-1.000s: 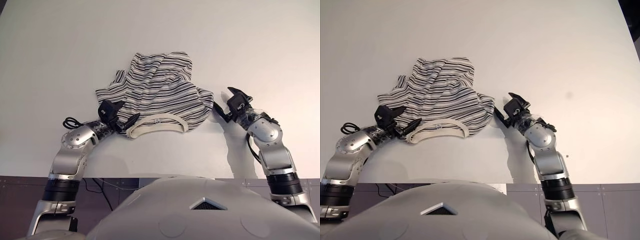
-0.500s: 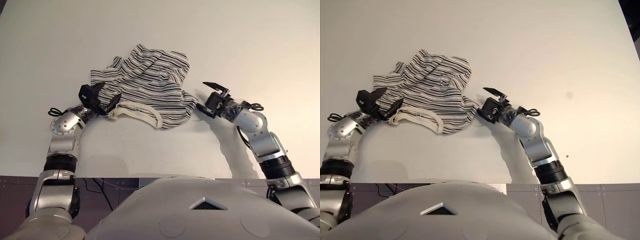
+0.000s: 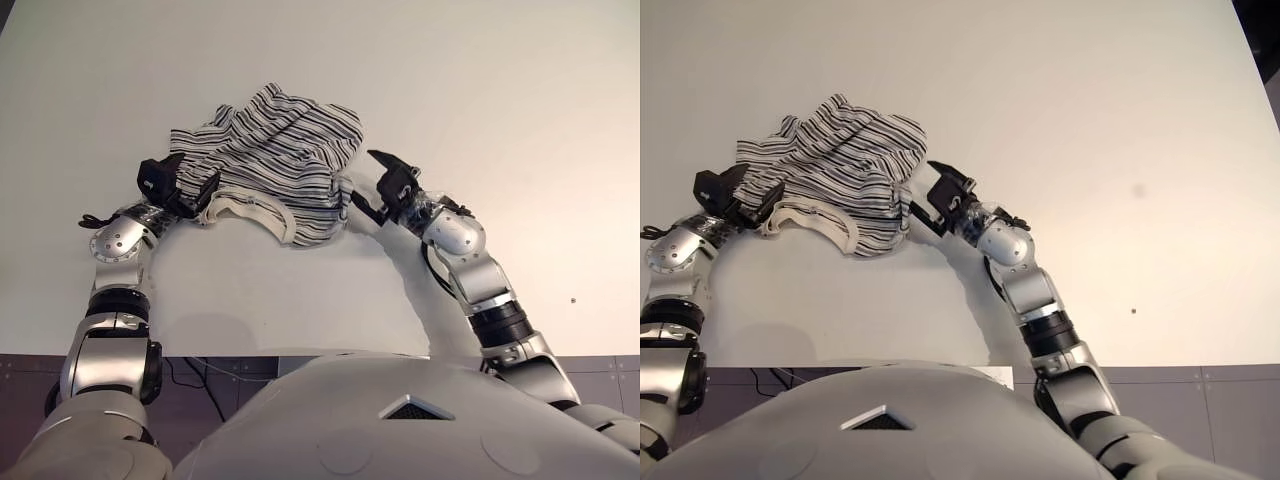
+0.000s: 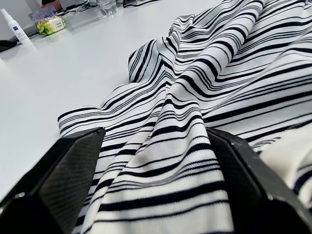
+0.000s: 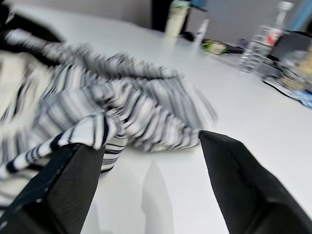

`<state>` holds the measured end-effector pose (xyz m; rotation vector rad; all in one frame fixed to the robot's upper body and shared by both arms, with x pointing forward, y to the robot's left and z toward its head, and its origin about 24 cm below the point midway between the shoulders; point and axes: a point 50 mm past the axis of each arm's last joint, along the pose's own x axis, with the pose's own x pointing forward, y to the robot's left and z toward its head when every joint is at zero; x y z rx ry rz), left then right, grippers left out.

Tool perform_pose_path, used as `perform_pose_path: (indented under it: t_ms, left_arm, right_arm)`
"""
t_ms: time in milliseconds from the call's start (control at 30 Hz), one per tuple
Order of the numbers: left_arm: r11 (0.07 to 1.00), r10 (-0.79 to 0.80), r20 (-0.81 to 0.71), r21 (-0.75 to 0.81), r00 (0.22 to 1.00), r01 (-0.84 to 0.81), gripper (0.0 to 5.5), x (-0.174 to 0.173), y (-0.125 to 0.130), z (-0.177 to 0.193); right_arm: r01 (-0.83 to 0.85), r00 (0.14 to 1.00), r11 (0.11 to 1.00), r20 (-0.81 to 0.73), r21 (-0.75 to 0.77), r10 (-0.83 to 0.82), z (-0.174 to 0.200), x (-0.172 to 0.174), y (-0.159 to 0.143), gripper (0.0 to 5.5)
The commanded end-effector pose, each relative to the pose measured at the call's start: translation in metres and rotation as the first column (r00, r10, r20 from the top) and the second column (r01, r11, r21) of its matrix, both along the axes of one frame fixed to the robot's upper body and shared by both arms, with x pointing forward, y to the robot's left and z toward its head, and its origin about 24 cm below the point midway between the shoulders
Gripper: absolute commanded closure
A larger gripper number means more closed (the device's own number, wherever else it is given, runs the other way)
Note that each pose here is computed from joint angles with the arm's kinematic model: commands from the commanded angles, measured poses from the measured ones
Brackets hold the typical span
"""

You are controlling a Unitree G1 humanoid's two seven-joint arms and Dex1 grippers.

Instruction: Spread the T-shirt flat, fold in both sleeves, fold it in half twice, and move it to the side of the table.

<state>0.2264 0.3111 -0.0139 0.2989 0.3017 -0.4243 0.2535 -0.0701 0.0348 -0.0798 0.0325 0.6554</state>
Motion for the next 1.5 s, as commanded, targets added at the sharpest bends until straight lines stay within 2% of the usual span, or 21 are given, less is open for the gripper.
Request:
perform_pose_path:
  t_ms: [33, 100, 133, 200, 233, 267, 300, 367, 500, 633, 700, 733, 767, 833, 933, 1067, 1167, 1300, 1367, 1400, 1500]
  left_arm:
    - [0.986, -0.091, -0.792, 0.012, 0.604, 0.164, 1.9, -0.168, -0.011, -0.107]
    - [0.99, -0.097, -0.771, -0.006, 0.629, 0.144, 1.9, -0.163, -0.014, -0.107]
    - [0.992, -0.1, -0.751, -0.023, 0.652, 0.126, 1.9, -0.157, -0.017, -0.107]
    - [0.992, -0.127, -0.711, -0.078, 0.692, 0.102, 1.9, -0.147, -0.023, -0.105]
    - [0.988, -0.154, -0.695, -0.113, 0.703, 0.105, 1.9, -0.144, -0.026, -0.104]
    - [0.984, -0.18, -0.685, -0.136, 0.706, 0.119, 1.9, -0.143, -0.029, -0.104]
    - [0.978, -0.207, -0.681, -0.15, 0.703, 0.142, 1.9, -0.144, -0.031, -0.103]
    - [0.963, -0.268, -0.679, -0.174, 0.684, 0.205, 1.9, -0.146, -0.032, -0.101]
    - [0.939, -0.337, -0.665, -0.184, 0.666, 0.291, 1.9, -0.142, -0.028, -0.095]
    - [0.946, -0.322, -0.613, -0.176, 0.721, 0.272, 1.9, -0.122, -0.031, -0.092]
    - [0.95, -0.312, -0.562, -0.196, 0.766, 0.244, 1.9, -0.111, -0.036, -0.09]
    - [0.949, -0.308, -0.378, -0.183, 0.873, 0.255, 1.9, -0.071, -0.04, -0.048]
    - [0.92, -0.363, -0.249, -0.246, 0.898, 0.304, 1.9, -0.055, -0.065, -0.004]
    - [0.837, -0.479, -0.14, -0.37, 0.867, 0.402, 1.9, -0.057, -0.121, 0.052]
    - [0.817, -0.483, -0.12, -0.419, 0.867, 0.397, 1.9, -0.066, -0.141, 0.069]
    - [0.843, -0.441, -0.138, -0.403, 0.887, 0.357, 1.9, -0.065, -0.142, 0.077]
    - [0.87, -0.371, -0.077, -0.377, 0.925, 0.318, 1.9, -0.049, -0.137, 0.101]
    - [0.904, -0.32, -0.03, -0.309, 0.947, 0.296, 1.9, -0.035, -0.128, 0.129]
    - [0.948, -0.274, -0.048, -0.184, 0.961, 0.261, 1.9, -0.024, -0.117, 0.128]
    - [0.962, -0.243, -0.057, -0.139, 0.968, 0.233, 1.9, -0.02, -0.111, 0.126]
    - [0.986, -0.16, -0.054, -0.048, 0.986, 0.157, 1.9, -0.012, -0.102, 0.115]
  right_arm:
    - [0.511, 0.85, 0.653, -0.219, 0.56, -0.478, 0.055, 0.047, -0.076, 2.05]
    - [0.465, 0.866, 0.569, -0.212, 0.678, -0.454, 0.078, 0.043, -0.101, 2.05]
    - [0.407, 0.899, 0.62, -0.173, 0.671, -0.403, 0.085, 0.038, -0.1, 2.05]
    - [0.253, 0.967, 0.895, -0.072, 0.369, -0.243, 0.075, 0.027, -0.072, 2.05]
    - [0.113, 0.993, 0.987, -0.046, 0.118, -0.108, 0.055, 0.019, -0.052, 2.05]
    - [-0.009, 0.998, 0.998, -0.057, -0.055, 0.006, 0.037, 0.01, -0.039, 2.05]
    - [-0.138, 0.988, 0.979, -0.088, -0.148, 0.127, 0.023, -0.001, -0.025, 2.05]
    - [-0.291, 0.953, 0.934, -0.142, -0.205, 0.266, 0.009, -0.013, -0.008, 2.05]
    - [-0.376, 0.923, 0.885, -0.2, -0.273, 0.33, 0.002, -0.013, -0.003, 2.05]
    - [-0.343, 0.922, 0.817, -0.333, -0.464, 0.198, -0.031, -0.009, -0.035, 2.05]
    - [-0.319, 0.919, 0.781, -0.376, -0.537, 0.117, -0.044, -0.016, -0.064, 2.05]
    - [-0.315, 0.916, 0.751, -0.393, -0.58, 0.081, -0.048, -0.025, -0.085, 2.05]
    - [-0.319, 0.912, 0.729, -0.406, -0.605, 0.063, -0.048, -0.033, -0.102, 2.05]
    - [-0.375, 0.894, 0.753, -0.426, -0.541, 0.139, -0.027, -0.059, -0.122, 2.05]
    - [-0.431, 0.887, 0.848, -0.316, -0.308, 0.336, 0.029, -0.071, -0.107, 2.05]
    - [-0.235, 0.972, 0.942, -0.076, -0.239, 0.223, 0.083, -0.039, -0.12, 2.05]
    - [-0.268, 0.963, 0.869, -0.101, -0.415, 0.248, 0.081, -0.044, -0.142, 2.05]
    - [-0.477, 0.87, 0.529, -0.29, -0.702, 0.4, 0.029, -0.072, -0.143, 2.05]
    - [-0.458, 0.86, 0.417, -0.273, -0.785, 0.43, 0.007, -0.069, -0.134, 2.05]
    - [-0.431, 0.863, 0.393, -0.244, -0.812, 0.442, 0.001, -0.063, -0.128, 2.05]
    - [-0.365, 0.873, 0.448, -0.133, -0.816, 0.47, -0.016, -0.04, -0.099, 2.05]
